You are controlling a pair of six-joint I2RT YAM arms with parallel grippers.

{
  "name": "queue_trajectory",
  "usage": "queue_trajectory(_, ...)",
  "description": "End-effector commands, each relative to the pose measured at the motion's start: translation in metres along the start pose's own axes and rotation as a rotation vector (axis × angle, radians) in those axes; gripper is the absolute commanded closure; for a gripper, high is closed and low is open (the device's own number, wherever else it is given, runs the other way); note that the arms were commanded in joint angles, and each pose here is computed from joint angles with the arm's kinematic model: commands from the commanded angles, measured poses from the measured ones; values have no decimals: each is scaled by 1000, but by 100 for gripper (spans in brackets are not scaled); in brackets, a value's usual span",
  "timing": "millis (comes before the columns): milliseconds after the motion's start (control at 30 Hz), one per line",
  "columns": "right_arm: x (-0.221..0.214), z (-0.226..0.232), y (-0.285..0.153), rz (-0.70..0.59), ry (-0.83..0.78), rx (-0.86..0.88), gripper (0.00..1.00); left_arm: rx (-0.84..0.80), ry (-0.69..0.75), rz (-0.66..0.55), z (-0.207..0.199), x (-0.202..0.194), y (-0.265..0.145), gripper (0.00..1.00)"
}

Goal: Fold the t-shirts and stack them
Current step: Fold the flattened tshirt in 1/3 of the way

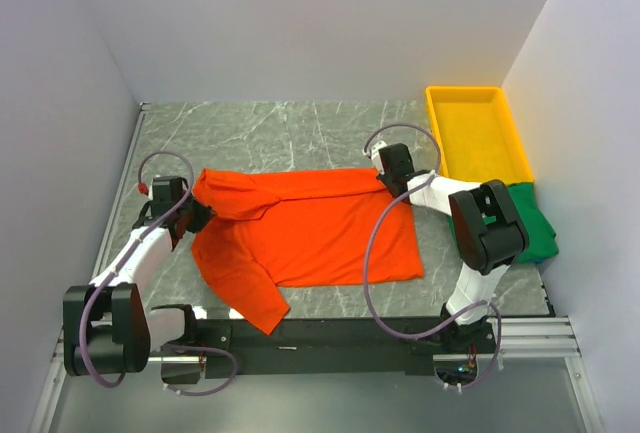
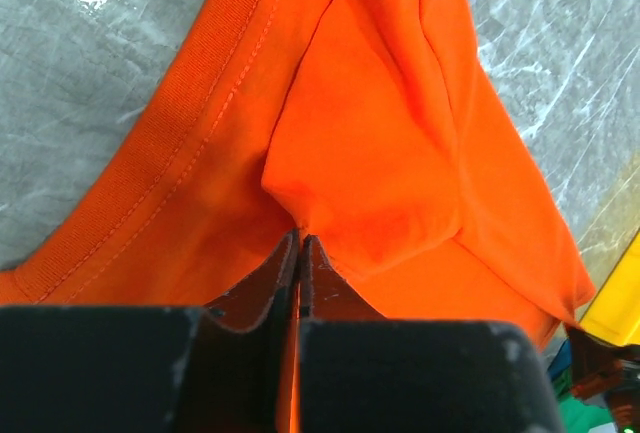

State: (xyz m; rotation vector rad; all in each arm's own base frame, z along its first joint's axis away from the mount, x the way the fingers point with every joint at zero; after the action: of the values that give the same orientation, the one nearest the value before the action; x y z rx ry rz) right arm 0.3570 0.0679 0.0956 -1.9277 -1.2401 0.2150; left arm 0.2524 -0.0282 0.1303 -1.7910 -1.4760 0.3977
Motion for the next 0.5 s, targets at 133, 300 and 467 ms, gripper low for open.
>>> queue_trajectory(133,0,9,-12,78,-52,-2,61,-69,-3,-41,-6,2,-16,68)
queue_trajectory(300,0,0,-36,97,-42,-44,36,-110,35,-119,-15,11,-43,43)
queue_trajectory(467,1,-14,-61,60,43,-75,36,-103,104,-215,-29,27,-52,21)
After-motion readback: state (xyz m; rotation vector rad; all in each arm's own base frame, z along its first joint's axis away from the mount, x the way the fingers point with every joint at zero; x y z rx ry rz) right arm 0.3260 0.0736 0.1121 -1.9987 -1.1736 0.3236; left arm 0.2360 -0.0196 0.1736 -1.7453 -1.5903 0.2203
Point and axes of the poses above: each gripper's point midway between its finger pads, its own y axis out along the fingers, its own z axis along the line the jaws close on, x = y × z, the point moved 8 cm from there along -y, back along the fingers, and after that the axes turned 14 degrees about -y, right-handed, at the moved point
